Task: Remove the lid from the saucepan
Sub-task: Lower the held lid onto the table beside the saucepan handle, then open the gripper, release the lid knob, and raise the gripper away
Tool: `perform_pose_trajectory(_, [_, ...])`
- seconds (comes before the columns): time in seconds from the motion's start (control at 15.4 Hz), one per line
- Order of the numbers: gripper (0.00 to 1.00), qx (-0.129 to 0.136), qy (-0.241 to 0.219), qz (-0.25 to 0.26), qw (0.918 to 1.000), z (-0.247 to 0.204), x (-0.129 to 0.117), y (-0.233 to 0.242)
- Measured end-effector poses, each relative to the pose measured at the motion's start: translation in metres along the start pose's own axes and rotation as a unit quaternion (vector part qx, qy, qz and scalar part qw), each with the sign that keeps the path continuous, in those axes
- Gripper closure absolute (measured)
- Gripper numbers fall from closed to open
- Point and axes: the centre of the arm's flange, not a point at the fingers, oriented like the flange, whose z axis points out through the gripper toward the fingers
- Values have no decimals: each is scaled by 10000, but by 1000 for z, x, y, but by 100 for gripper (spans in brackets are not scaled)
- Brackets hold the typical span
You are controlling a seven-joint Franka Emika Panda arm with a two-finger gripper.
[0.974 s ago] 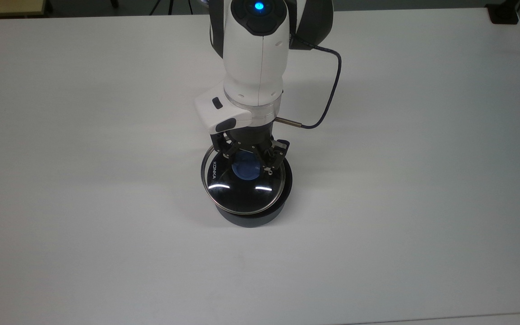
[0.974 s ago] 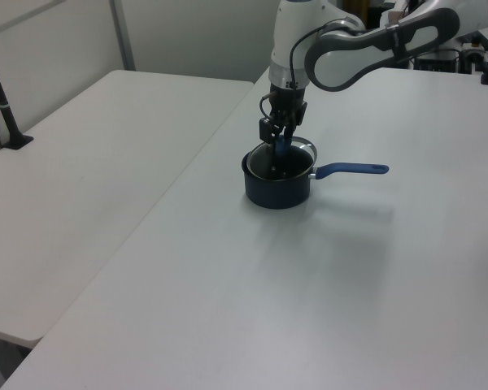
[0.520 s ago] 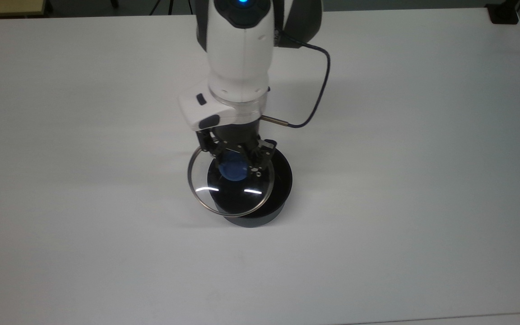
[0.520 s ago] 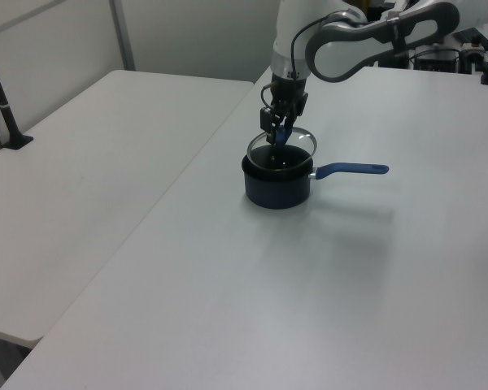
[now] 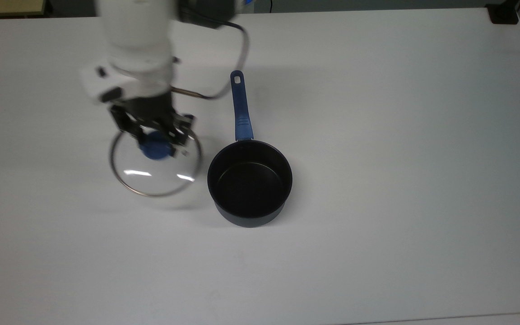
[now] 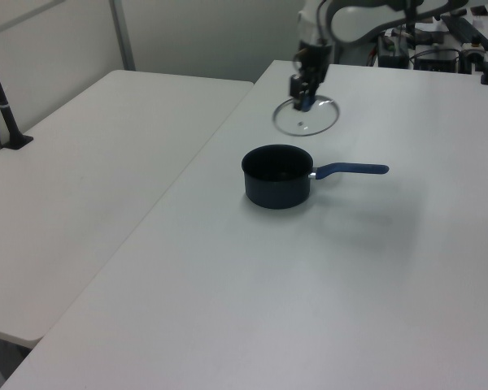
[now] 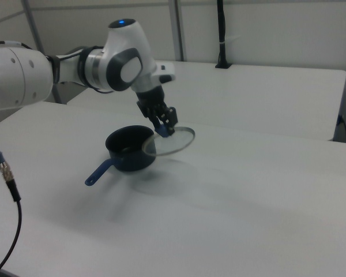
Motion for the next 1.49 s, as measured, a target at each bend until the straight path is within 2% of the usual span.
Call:
perform_pose_trajectory(0.13, [39,32,-231,-184,9996,6,-22,46])
perform_pose_trajectory(0.26, [39,60,-515,-410,9978,18,-51,67])
perform_pose_trajectory(0.39, [39,100,-865,-566,9946,48,-78,56])
perform_pose_trajectory(0.58, [39,143,-917,-793,9925,74,-95,28])
perform_pose_trajectory(0.97, [40,163,-1024,-938,9902,87,-101,11])
perform_pose_trajectory(1.17, [34,164,-1134,-939,9890,98,-105,11])
perform_pose_trajectory(1.3, [20,164,-1212,-932,9881,108,-107,11])
perform_pose_trajectory(1.43, [16,156,-1247,-904,9879,111,-108,15])
perform_pose_trajectory(1.49, [8,150,-1237,-883,9883,110,-106,18])
